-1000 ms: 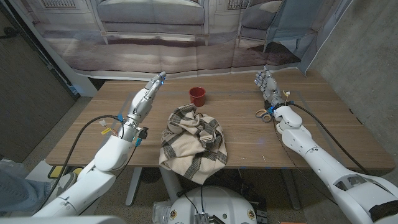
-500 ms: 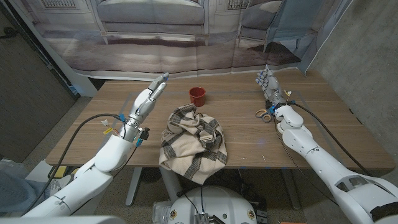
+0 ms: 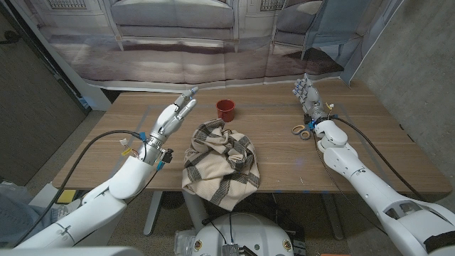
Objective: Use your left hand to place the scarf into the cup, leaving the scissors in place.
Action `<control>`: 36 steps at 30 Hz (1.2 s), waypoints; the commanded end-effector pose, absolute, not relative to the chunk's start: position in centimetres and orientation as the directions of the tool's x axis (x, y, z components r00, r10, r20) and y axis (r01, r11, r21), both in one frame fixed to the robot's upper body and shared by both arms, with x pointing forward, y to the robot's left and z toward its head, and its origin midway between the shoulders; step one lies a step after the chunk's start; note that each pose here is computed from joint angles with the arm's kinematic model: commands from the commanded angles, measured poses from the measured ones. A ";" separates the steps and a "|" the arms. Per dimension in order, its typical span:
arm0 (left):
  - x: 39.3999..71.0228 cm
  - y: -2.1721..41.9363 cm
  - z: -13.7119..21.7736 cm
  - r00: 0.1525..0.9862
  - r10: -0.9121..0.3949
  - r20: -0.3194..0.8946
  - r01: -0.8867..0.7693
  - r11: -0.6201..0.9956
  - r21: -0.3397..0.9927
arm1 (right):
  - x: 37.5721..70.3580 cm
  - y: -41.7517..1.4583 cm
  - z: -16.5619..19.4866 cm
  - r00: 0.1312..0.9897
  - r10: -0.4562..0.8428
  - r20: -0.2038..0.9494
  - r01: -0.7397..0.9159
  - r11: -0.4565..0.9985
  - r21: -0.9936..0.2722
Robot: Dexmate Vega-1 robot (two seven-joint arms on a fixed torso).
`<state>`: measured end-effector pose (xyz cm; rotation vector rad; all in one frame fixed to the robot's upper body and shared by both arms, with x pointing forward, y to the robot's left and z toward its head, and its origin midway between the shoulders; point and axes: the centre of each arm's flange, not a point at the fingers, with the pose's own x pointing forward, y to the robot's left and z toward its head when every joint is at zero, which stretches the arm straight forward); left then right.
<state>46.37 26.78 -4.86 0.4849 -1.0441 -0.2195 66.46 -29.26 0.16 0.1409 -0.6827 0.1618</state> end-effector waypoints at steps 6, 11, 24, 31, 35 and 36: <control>45.0 26.2 -5.2 0.514 -0.415 0.751 -0.111 0.835 0.538 | 66.5 -28.4 0.5 0.758 0.127 0.640 -0.214 0.975 0.061; 45.0 25.7 -5.1 0.535 -0.424 0.731 -0.124 0.817 0.564 | 66.7 -28.4 0.4 0.759 0.129 0.639 -0.219 0.974 0.064; 44.6 24.9 -4.9 0.539 -0.442 0.717 -0.150 0.787 0.599 | 67.0 -28.3 -0.2 0.762 0.134 0.634 -0.228 0.971 0.069; 44.7 24.7 -5.2 0.553 -0.458 0.696 -0.137 0.774 0.619 | 66.6 -28.4 -0.5 0.761 0.130 0.635 -0.223 0.972 0.068; 44.5 24.7 -5.5 0.553 -0.459 0.695 -0.142 0.770 0.622 | 66.4 -28.4 -0.5 0.761 0.129 0.636 -0.221 0.973 0.066; 44.5 24.7 -5.5 0.555 -0.459 0.694 -0.144 0.768 0.624 | 66.3 -28.4 -0.5 0.760 0.128 0.637 -0.220 0.973 0.067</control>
